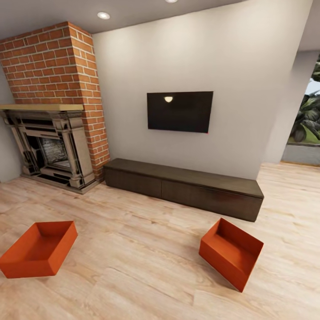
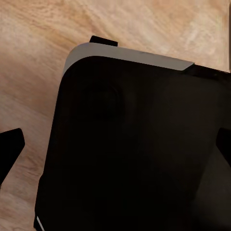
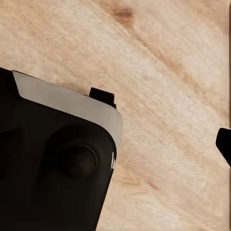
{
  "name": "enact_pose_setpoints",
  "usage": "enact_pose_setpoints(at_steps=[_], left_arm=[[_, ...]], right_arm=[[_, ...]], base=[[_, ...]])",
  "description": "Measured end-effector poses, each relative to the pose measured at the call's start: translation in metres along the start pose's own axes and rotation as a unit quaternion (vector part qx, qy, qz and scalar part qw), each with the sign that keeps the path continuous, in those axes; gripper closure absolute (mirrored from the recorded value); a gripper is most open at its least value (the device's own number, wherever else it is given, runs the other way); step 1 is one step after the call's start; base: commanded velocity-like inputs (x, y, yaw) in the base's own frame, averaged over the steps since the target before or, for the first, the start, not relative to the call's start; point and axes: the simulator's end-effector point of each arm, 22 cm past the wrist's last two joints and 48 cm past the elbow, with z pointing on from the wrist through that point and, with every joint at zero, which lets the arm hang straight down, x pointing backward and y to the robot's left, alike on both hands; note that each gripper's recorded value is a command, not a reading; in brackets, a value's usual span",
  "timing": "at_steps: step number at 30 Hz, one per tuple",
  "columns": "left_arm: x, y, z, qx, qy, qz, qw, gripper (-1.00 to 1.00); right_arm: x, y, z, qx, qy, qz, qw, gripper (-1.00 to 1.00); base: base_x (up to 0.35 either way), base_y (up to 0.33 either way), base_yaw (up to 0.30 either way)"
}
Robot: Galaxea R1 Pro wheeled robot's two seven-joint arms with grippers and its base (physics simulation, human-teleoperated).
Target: Move the two storage containers from the living room to the garage. In the garage, place one container on the floor and stack the other container on top of it (either order is fine).
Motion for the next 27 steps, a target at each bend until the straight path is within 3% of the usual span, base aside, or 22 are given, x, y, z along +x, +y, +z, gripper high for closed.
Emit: enact_pose_setpoints(at_steps=[27], left_arm=[[0.0, 0.0, 0.0, 0.0, 0.0, 0.0, 1.0, -1.0]], right_arm=[[-0.0003, 0.001, 0.0, -0.001, 0.0, 0.0, 1.0, -1.0]], base=[[0.326, 0.0, 0.0]])
